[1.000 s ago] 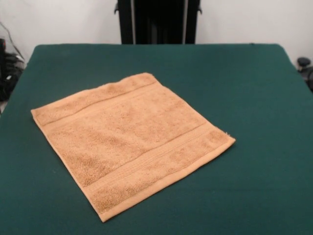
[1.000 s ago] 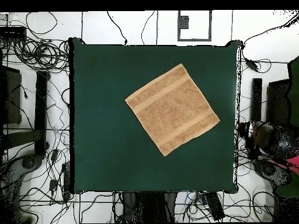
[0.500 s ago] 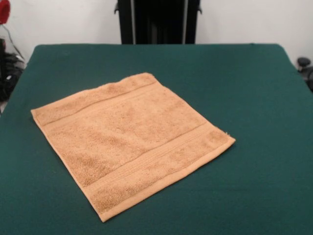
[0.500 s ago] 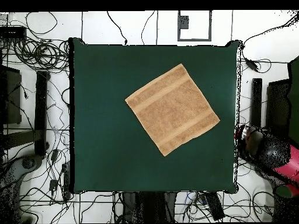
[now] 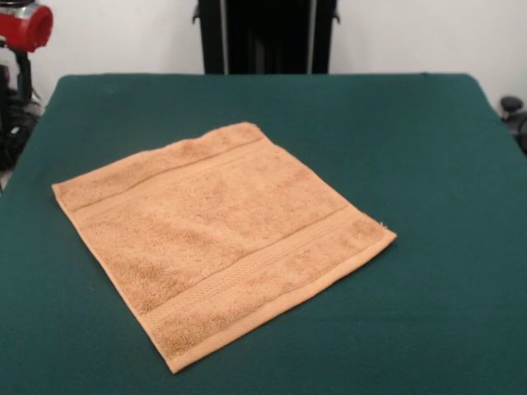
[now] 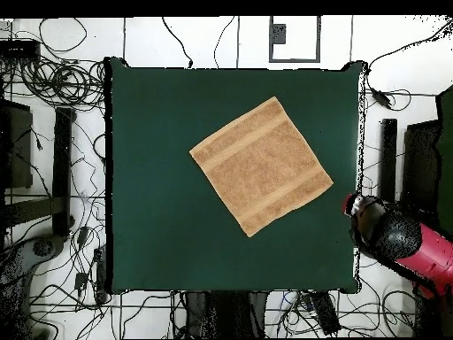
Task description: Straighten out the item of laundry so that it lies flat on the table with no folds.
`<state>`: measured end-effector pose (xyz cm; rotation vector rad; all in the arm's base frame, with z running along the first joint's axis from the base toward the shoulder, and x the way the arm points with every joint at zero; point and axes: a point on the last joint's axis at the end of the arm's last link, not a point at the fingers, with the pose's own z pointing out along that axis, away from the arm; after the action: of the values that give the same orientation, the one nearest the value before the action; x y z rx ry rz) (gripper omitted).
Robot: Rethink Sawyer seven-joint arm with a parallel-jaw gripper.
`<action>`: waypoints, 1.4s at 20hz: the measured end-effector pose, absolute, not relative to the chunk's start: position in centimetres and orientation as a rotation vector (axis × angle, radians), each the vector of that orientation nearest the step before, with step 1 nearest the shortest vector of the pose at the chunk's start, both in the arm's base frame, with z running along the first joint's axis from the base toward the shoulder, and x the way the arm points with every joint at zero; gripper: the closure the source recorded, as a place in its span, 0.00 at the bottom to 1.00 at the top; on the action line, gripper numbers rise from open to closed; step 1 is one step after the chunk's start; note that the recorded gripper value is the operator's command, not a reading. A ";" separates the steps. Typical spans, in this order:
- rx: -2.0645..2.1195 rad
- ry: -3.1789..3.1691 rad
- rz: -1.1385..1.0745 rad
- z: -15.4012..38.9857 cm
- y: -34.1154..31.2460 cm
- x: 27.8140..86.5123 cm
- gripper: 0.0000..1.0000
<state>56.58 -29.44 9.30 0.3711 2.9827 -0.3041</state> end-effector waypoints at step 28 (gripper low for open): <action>0.265 2.905 -0.494 10.3 -25.7 55.9 0.00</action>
<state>55.87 -25.67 10.31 0.2649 2.9051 -0.4938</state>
